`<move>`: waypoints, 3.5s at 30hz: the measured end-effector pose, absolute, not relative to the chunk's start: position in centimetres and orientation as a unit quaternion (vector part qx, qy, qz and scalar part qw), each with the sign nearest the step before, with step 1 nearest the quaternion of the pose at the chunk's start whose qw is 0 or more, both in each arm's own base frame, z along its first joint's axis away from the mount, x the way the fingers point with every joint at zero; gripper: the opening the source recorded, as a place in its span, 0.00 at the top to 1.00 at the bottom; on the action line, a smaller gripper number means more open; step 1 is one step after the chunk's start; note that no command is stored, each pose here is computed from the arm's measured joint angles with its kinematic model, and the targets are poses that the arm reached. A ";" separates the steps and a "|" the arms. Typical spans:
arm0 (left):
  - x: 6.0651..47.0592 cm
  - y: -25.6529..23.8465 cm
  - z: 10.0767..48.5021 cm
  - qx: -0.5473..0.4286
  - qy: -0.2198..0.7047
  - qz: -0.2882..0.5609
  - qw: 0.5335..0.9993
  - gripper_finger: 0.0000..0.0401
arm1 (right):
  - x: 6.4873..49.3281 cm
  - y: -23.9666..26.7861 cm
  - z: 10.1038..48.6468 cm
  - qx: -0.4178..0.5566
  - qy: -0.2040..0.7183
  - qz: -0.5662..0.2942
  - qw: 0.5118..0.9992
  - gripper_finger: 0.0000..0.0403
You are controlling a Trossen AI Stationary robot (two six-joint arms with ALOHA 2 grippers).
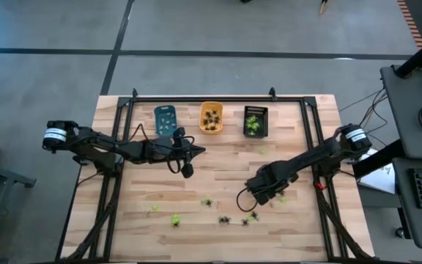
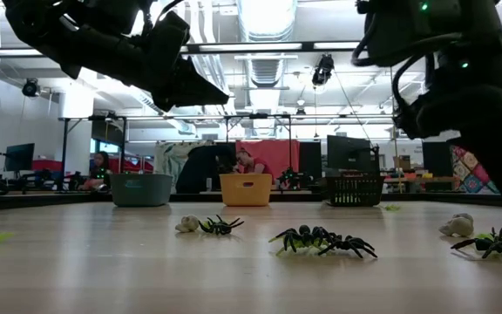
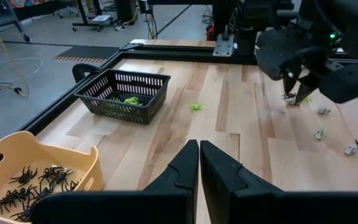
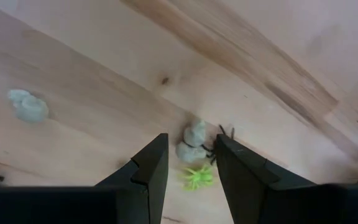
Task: Sort Halloween decoration
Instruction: Put the white skull toy into the blue bin
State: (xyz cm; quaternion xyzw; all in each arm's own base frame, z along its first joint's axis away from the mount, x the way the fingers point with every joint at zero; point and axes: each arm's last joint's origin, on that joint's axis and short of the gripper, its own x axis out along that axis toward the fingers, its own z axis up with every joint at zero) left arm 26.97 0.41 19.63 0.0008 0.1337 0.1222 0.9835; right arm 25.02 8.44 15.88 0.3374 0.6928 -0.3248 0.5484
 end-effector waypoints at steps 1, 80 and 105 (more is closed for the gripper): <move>27.0 0.4 19.6 0.001 0.134 0.122 0.983 1.00 | 25.2 8.5 15.7 0.333 0.695 -0.322 0.549 0.69; 19.4 -1.9 26.7 -0.012 0.081 0.061 0.995 1.00 | 37.9 -5.5 23.8 0.105 0.073 -0.104 0.986 0.98; 16.7 -2.8 27.9 -0.066 0.068 0.030 0.995 1.00 | 49.7 -16.4 20.2 0.070 0.023 -0.155 0.985 0.98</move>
